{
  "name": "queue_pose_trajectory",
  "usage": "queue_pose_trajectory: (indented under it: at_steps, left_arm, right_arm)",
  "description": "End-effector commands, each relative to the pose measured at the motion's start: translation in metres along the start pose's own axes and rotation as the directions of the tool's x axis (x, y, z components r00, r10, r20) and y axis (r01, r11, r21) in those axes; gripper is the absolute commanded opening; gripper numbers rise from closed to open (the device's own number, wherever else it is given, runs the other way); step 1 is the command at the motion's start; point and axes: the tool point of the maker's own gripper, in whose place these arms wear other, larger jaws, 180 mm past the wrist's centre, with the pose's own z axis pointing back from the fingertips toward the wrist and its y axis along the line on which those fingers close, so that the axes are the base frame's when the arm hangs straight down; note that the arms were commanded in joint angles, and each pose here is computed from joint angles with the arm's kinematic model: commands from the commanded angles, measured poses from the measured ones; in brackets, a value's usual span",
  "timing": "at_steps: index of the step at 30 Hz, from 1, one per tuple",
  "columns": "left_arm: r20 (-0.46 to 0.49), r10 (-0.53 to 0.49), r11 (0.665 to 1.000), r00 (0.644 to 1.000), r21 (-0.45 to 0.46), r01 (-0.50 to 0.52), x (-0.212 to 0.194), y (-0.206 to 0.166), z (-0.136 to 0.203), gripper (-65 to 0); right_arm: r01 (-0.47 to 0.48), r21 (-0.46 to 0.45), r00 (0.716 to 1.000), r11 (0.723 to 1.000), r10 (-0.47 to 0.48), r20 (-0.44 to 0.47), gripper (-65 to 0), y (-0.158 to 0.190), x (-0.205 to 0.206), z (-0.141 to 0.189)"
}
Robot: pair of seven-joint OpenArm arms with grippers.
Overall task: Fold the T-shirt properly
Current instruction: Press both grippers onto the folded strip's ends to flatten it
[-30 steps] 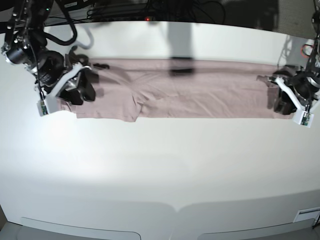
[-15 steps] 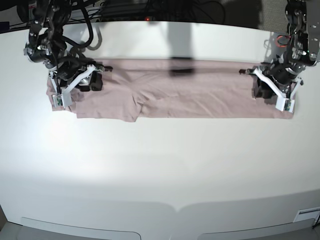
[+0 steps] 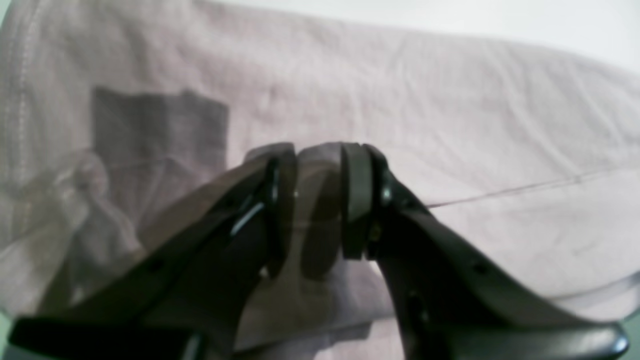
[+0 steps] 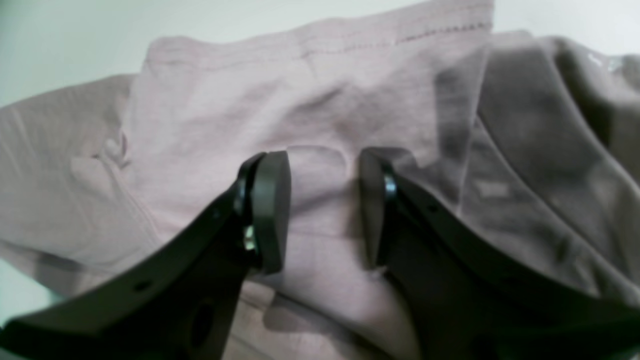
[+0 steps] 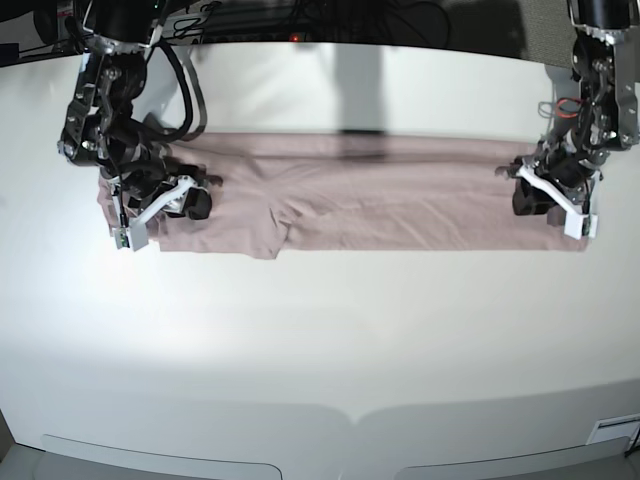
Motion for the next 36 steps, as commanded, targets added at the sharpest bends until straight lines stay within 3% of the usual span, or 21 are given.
queue_pose_trajectory:
  at_steps: [1,13,26,30,36]
  left_arm:
    - [-0.121,-0.004,0.998,0.993,0.065,0.012,-0.025,0.018,0.000,-48.9]
    - [-0.084,0.027,0.998,0.996,0.060,-0.022,0.012,0.024,-0.024,-48.9]
    - [-0.084,0.016,0.999,0.996,0.043,-0.012,0.012,0.021,-0.024,-48.9]
    - [-0.040,-0.046,0.999,0.998,0.015,0.046,0.034,0.012,-0.017,-51.4]
    - [0.062,-0.178,0.984,0.982,0.001,0.178,0.091,-0.011,0.006,-51.3]
  right_arm:
    - [-0.021,-0.017,1.000,1.000,0.021,0.009,-41.0,-0.005,0.009,0.000]
    - [-0.035,-0.032,0.998,0.999,0.036,0.045,-41.0,-0.013,0.053,-0.021]
    - [0.006,-0.005,0.998,1.000,-0.005,0.064,-41.0,-0.015,0.069,-0.035]
    - [0.004,0.032,0.990,0.999,-0.008,0.138,-41.0,-0.010,0.094,-0.020]
    - [-0.119,-0.005,0.962,0.993,0.116,0.248,-41.0,0.003,0.141,0.014]
